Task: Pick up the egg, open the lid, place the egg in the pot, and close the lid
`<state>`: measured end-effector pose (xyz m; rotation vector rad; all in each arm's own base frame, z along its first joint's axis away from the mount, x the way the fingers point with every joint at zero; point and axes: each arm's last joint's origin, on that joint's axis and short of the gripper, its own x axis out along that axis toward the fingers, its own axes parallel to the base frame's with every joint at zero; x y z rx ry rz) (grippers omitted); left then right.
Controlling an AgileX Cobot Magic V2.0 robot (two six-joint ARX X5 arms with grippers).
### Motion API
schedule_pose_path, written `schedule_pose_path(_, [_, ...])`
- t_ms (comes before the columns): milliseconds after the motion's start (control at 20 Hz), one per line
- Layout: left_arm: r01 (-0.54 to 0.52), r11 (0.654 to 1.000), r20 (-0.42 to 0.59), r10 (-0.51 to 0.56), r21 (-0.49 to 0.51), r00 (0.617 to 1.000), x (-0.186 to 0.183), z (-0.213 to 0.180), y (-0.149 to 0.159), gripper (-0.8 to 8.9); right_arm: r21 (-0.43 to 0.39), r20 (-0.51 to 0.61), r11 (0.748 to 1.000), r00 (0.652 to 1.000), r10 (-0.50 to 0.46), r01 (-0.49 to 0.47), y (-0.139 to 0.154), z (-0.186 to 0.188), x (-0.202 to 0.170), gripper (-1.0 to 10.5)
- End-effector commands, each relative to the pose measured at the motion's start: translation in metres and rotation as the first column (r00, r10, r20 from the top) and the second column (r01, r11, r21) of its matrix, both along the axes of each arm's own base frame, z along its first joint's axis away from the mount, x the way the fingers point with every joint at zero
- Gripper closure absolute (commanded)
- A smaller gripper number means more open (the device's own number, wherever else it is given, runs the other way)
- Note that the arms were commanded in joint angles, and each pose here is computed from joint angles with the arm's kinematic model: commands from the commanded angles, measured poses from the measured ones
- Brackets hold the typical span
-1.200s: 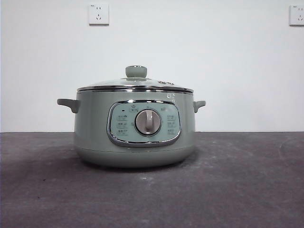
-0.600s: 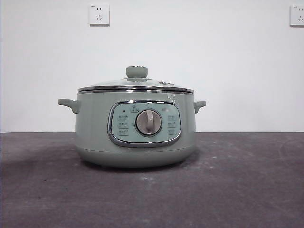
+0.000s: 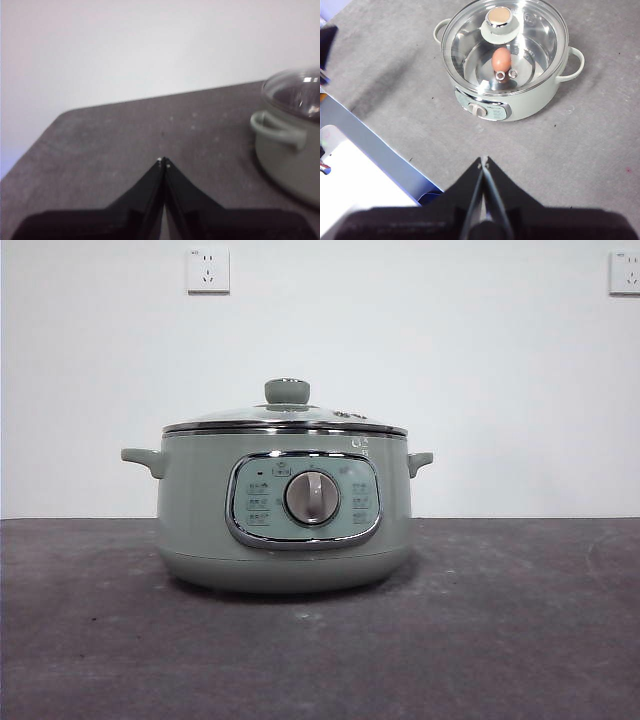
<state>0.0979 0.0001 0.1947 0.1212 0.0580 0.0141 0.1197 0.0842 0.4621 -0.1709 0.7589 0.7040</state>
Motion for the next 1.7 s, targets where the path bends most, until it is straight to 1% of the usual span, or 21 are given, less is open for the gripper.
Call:
schedule_pose_path(50, [-0.009,1.0,-0.011,0.009,0.002,1.0,0.0,-0.017,0.001,8.17,-0.003,-0.015,1.0,1.0,-0.006,0.006,-0.001,-0.001,-0.002,9.5])
schedule_pose_path(250, [-0.012,0.999,-0.035,0.011,-0.039,0.999,0.0,-0.035,0.001,8.17,-0.003,-0.015,1.0,1.0,-0.006,0.006,-0.001,-0.001,-0.002,9.5])
schedule_pose_path(350, [-0.019,0.997,-0.084,0.013,-0.068,0.996,-0.001,-0.044,0.001,8.17,-0.003,-0.015,1.0,1.0,-0.006,0.006,-0.001,-0.001,-0.002,9.5])
schedule_pose_path(450, [-0.021,0.997,-0.134,0.011,-0.073,0.991,-0.002,-0.049,0.001,8.17,-0.003,-0.015,1.0,1.0,-0.006,0.006,-0.001,-0.001,-0.002,9.5])
schedule_pose_path(1300, [-0.023,0.996,-0.13,0.012,-0.081,0.991,-0.002,-0.048,0.001,8.17,-0.008,-0.01,1.0,1.0,-0.005,0.005,-0.001,-0.001,-0.002,9.5])
schedule_pose_path(1350, [-0.022,0.996,-0.13,0.012,-0.081,0.991,-0.002,-0.048,0.001,8.17,-0.033,0.027,0.999,0.999,0.025,-0.024,-0.002,0.0,-0.001,9.5])
schedule_pose_path(1400, [-0.022,0.996,-0.13,0.012,-0.081,0.991,-0.002,-0.048,0.001,8.17,-0.038,0.069,0.999,0.998,0.011,-0.008,-0.008,0.003,-0.003,9.5])
schedule_pose_path(1450, [-0.023,0.996,-0.129,0.012,-0.081,0.992,-0.002,-0.048,0.001,8.17,-0.02,0.123,0.999,0.992,-0.026,0.029,-0.014,0.007,-0.004,9.5])
schedule_pose_path(1500, [-0.023,0.996,-0.129,0.012,-0.081,0.992,-0.002,-0.048,0.001,8.17,0.018,0.179,0.998,0.982,-0.067,0.065,-0.02,0.012,-0.005,9.5])
schedule_pose_path(1550, [-0.023,0.996,-0.129,0.012,-0.081,0.992,-0.002,-0.048,0.001,8.17,0.091,0.235,0.992,0.966,-0.105,0.086,-0.027,0.016,-0.007,9.5])
schedule_pose_path(1650, [-0.022,0.996,-0.129,0.012,-0.081,0.992,-0.002,-0.048,0.001,8.17,0.183,0.31,0.981,0.943,-0.122,0.067,-0.038,0.012,-0.014,9.5])
schedule_pose_path(1700, [-0.023,0.996,-0.129,0.012,-0.081,0.992,-0.002,-0.048,0.001,8.17,0.202,0.334,0.976,0.93,-0.15,0.085,-0.043,0.005,-0.016,9.5])
